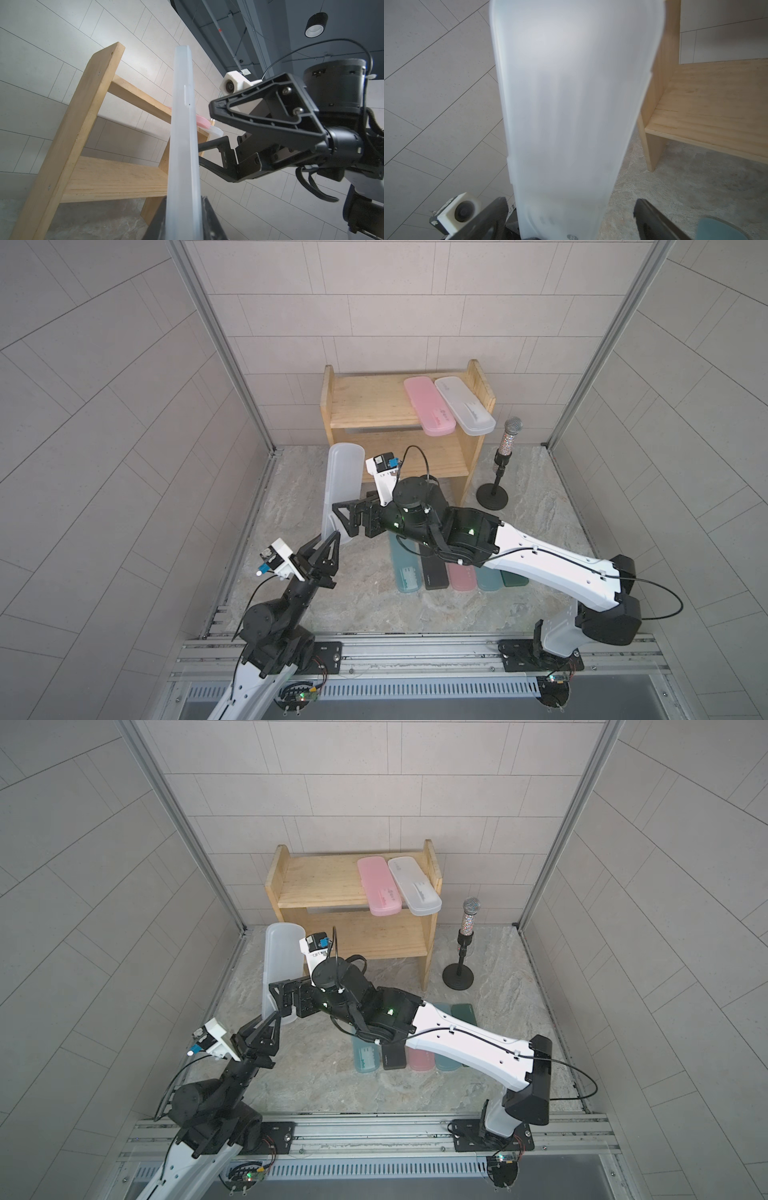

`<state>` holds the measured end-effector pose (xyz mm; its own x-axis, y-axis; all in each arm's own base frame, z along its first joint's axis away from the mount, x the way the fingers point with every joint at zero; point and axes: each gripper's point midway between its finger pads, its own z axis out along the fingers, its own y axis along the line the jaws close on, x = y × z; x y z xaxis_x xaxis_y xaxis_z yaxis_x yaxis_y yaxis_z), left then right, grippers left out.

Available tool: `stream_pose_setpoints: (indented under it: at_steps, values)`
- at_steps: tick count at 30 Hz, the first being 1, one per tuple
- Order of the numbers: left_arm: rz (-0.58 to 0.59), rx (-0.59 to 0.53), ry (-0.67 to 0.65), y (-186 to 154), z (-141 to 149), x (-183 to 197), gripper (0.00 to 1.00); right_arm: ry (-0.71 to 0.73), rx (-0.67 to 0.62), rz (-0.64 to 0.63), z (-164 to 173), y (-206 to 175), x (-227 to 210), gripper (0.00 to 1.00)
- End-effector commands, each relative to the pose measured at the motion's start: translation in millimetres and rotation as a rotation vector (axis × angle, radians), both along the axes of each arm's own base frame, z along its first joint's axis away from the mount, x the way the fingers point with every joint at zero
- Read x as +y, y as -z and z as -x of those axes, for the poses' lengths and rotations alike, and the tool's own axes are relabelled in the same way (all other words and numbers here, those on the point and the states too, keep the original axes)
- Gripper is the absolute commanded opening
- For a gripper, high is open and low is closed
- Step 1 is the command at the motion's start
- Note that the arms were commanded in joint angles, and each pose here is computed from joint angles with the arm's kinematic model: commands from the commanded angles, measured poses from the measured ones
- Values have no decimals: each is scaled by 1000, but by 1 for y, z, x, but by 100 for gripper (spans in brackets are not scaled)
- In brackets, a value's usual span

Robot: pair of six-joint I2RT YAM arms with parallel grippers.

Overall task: Remove the pencil cases from the shelf
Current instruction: Place the pencil case at the center of the board.

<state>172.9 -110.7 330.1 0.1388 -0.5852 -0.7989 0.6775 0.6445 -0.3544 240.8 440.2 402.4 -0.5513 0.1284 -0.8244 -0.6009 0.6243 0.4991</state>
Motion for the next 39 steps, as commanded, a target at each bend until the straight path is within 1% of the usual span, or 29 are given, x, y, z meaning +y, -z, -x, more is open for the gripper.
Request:
stream_pose_setpoints:
  at_steps: [1,10,12,14,18,20,21,23,24,26,29,31,34,36,39]
  values:
    - [-4,-48,10,-7,7,-1,0,-11,-14,15,4,-6,4,100]
    - [-11,-55,19,-8,9,-2,0,47,-23,67,-10,3,10,100]
    - [-19,-55,22,-7,9,-3,0,65,-28,69,-14,3,9,97]
    - [-26,-58,24,-8,10,-4,0,77,-31,73,-16,4,10,91]
    - [-35,-57,23,-7,10,-4,0,95,-33,78,-19,5,6,71]
    - [-33,-47,14,-6,8,-3,0,93,-35,84,-18,5,4,64]
    - [-30,-34,9,-4,6,-3,18,93,-37,87,-17,5,1,62]
    - [-23,7,-14,0,0,1,96,102,-46,99,-16,5,-10,60]
    - [-28,50,-42,6,-5,4,100,108,-51,112,-16,5,-18,60]
    - [-51,132,-94,16,-14,10,100,146,-48,142,-20,11,-45,60]
    - [-91,221,-173,34,-24,20,100,201,-25,166,-24,27,-96,59]
    - [-120,264,-230,44,-29,27,100,211,23,204,-24,51,-124,58]
    - [-142,327,-313,57,-35,40,100,222,90,321,-17,100,-155,57]
    - [-164,362,-345,66,-38,44,100,207,146,381,-12,134,-162,57]
    - [-202,399,-351,82,-41,43,100,160,226,439,-7,176,-155,57]
